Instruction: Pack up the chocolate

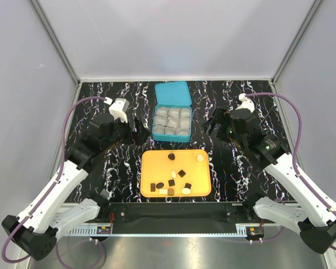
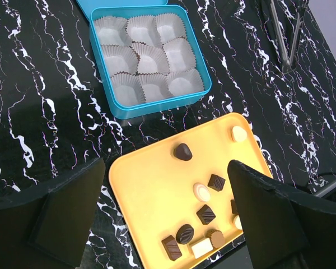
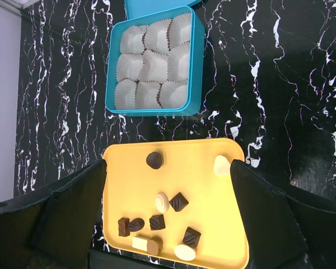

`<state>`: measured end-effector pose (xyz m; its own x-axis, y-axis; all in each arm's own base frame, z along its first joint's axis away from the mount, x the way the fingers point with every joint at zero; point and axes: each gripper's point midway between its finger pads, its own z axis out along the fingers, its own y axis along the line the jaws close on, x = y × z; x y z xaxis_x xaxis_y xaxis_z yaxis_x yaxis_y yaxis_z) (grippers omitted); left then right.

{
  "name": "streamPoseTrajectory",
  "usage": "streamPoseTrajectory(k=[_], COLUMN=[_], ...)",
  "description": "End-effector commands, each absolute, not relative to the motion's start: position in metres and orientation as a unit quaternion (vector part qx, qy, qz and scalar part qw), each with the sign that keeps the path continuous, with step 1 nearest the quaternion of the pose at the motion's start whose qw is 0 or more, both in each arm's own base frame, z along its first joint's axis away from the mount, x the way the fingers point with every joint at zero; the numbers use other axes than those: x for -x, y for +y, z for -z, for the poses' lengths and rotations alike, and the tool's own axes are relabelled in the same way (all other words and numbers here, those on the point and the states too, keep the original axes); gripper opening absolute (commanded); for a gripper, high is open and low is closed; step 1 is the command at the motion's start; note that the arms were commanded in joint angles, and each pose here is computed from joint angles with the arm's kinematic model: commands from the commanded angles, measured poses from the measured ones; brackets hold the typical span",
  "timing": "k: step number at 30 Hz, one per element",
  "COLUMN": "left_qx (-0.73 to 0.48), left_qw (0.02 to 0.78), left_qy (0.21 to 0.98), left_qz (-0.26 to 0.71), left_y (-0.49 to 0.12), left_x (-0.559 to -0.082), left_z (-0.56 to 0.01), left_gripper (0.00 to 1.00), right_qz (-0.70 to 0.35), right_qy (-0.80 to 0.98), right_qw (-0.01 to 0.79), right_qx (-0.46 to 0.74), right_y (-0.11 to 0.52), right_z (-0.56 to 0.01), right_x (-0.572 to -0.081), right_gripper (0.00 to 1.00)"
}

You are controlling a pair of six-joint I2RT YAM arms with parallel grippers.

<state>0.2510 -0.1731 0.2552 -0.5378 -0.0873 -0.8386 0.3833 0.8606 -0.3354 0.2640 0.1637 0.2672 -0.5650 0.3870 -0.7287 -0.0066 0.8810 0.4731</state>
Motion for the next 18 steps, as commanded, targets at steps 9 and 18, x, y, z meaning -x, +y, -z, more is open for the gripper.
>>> streamPoseTrajectory(k=[9,18], left_qx=[-0.093,-0.101], left_qw=[0.510,0.511], left_qy=[0.817,0.817], left_qz=[0.252,0.248], left_y=[-0.168,-0.162], left_x=[-0.250,-0.240], left_z=[-0.275,-0.267], left_gripper=[0.99,0.99], right_qz=[-0.176,0.033], right_qy=[0.835,0.850], right_qw=[0.504,0.513], right_qx=[-0.133,-0.112], right_y=[0.142,0.083], right_z=[-0.290,-0.268], right_x=[-0.274,-0.319], right_gripper=[1.00,0.98])
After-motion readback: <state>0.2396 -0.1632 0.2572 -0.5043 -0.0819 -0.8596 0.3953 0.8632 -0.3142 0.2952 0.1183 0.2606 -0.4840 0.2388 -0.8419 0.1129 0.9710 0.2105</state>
